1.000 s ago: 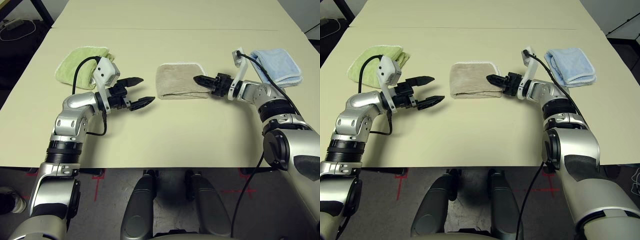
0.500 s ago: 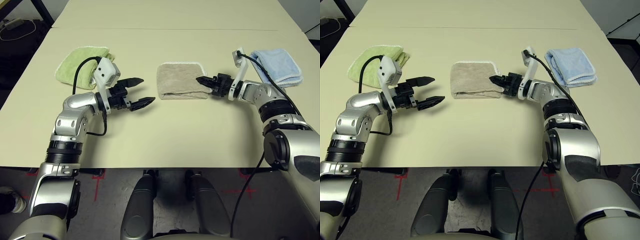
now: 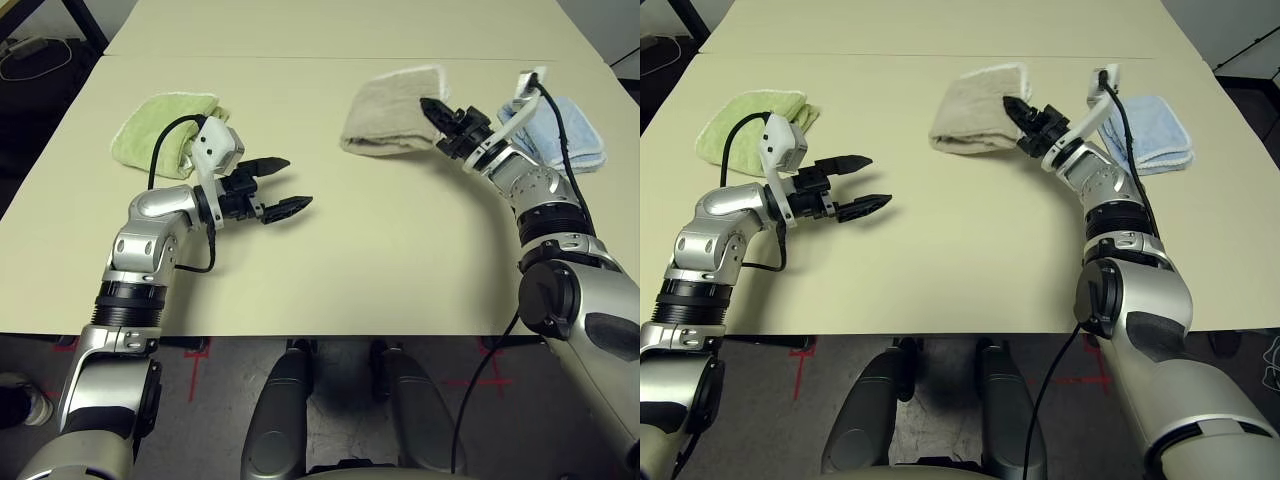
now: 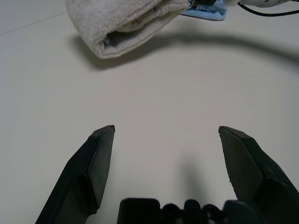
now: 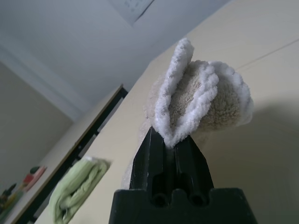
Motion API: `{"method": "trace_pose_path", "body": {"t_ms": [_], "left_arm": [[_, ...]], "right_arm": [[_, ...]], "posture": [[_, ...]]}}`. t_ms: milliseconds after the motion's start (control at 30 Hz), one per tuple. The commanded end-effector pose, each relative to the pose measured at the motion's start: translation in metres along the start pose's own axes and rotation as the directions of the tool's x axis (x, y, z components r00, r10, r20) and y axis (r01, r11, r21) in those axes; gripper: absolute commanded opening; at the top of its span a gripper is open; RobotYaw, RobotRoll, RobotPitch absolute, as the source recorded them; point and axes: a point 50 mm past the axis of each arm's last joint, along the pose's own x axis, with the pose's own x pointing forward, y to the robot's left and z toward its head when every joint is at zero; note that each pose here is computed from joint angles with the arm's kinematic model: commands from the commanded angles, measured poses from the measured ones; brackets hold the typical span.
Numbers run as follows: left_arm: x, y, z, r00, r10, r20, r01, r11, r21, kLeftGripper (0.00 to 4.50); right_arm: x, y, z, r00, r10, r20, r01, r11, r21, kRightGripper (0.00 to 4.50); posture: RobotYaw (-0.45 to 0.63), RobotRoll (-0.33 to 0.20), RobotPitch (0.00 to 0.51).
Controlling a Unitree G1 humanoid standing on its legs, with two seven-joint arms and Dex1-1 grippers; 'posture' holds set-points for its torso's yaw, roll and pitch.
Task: Fold the towel and set it aside.
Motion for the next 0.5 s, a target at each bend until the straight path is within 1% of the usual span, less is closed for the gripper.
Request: {"method": "trace_pose_path", "body": {"t_ms": [33, 133, 333, 400, 500], "left_arm": [[0.0, -0.002, -0.005, 1.0, -0.009, -0.026, 0.009, 1.0, -0.012, 4.5], [0.0, -0.002, -0.005, 1.0, -0.008, -0.027, 0.007, 1.0, -0.012, 4.5], [0.001, -0.001, -0.005, 1.0, -0.007, -0.027, 0.006, 1.0, -0.017, 4.5], [0.002, 0.001, -0.004, 1.0, 0.001, -0.02, -0.001, 1.0, -0.023, 4.5], [0.002, 0.003, -0.004, 1.0, 0.028, -0.003, -0.028, 0.999, -0.044, 4.5]], "right_arm": [[-0.001, -0.001, 0.016, 0.99, -0.035, 0.137, 0.036, 0.999, -0.007, 0.01], [-0.004, -0.005, 0.026, 0.972, -0.075, 0.221, 0.083, 0.996, -0.026, 0.01], [-0.017, -0.016, 0.048, 0.907, -0.175, 0.383, 0.221, 0.972, -0.079, 0.01], [-0.021, -0.02, 0.054, 0.885, -0.215, 0.413, 0.272, 0.959, -0.084, 0.01], [-0.026, -0.026, 0.058, 0.865, -0.268, 0.425, 0.337, 0.936, -0.096, 0.01]], "posture": [[0.01, 0.0, 0.203], [0.0, 0.0, 0.203], [-0.01, 0.0, 0.206], [-0.01, 0.0, 0.208], [-0.02, 0.0, 0.211]]}}
